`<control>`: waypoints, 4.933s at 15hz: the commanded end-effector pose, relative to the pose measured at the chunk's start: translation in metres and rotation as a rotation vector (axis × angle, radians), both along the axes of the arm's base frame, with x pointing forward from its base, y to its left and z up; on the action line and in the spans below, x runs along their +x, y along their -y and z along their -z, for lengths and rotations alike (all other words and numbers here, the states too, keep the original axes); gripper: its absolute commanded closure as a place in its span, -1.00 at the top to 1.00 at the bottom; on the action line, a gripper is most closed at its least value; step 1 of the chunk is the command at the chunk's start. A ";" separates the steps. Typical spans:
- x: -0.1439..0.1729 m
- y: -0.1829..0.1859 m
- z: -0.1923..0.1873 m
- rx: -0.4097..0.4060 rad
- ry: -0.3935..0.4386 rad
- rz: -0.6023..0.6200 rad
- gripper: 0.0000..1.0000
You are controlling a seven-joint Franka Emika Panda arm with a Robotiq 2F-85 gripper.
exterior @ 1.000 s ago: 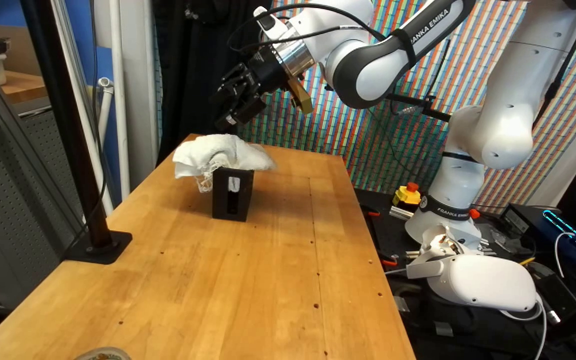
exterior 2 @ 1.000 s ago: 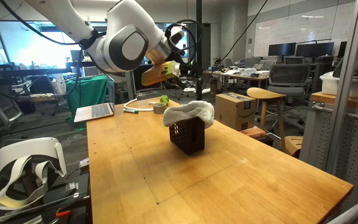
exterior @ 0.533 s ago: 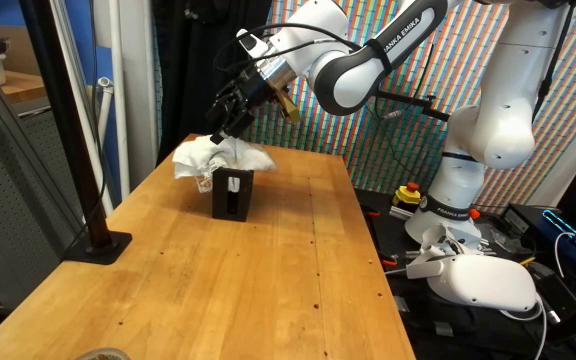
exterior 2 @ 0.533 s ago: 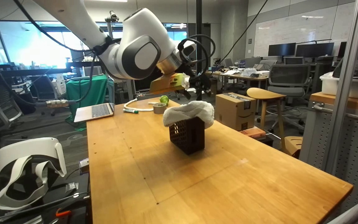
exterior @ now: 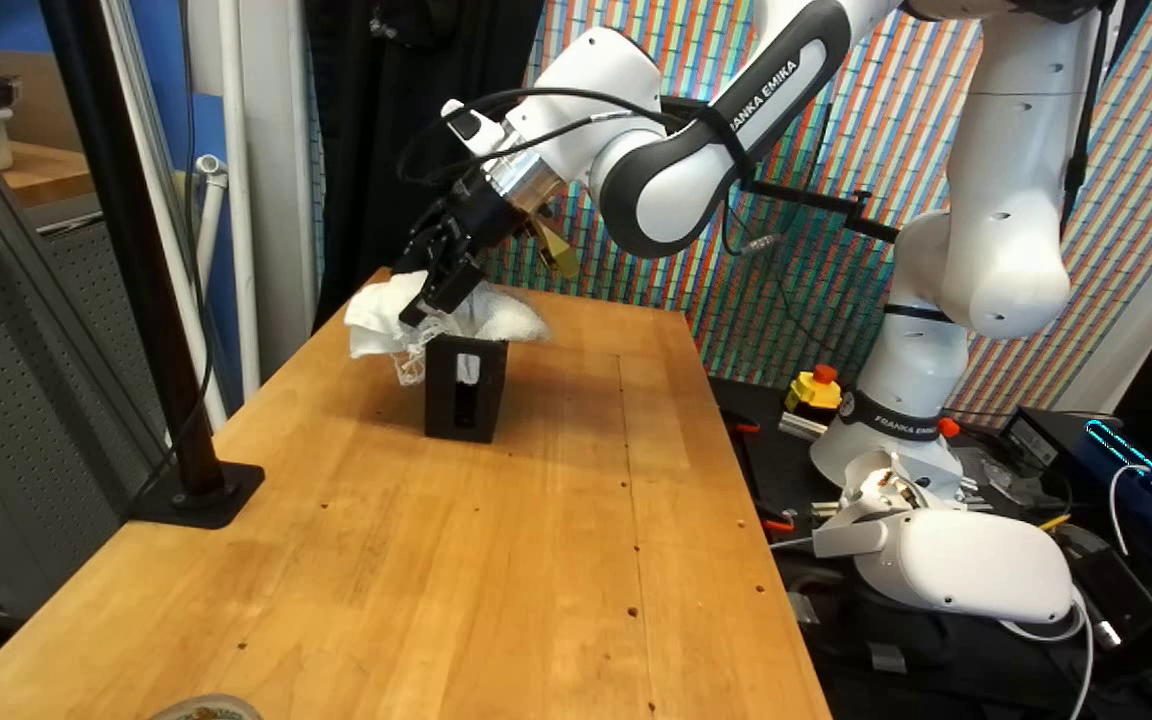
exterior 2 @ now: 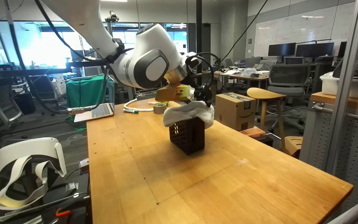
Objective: Put the white towel in the black box
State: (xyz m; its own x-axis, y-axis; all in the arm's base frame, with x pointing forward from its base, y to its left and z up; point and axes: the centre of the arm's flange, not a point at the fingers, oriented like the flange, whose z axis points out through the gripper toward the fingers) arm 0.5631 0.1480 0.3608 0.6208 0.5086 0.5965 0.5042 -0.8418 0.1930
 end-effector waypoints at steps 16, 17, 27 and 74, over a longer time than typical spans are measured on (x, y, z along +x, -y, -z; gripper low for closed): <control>-0.017 -0.030 -0.035 -0.026 0.098 -0.100 -0.88; -0.020 -0.031 -0.038 -0.033 0.107 -0.108 -0.88; -0.086 -0.025 -0.070 -0.171 0.143 -0.157 -0.87; 0.008 -0.029 0.002 -0.268 -0.597 -0.083 -0.87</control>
State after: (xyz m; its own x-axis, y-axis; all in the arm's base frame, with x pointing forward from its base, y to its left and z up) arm 0.5586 0.1849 0.3758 0.7425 0.6687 0.0393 0.6612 -0.7410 0.1172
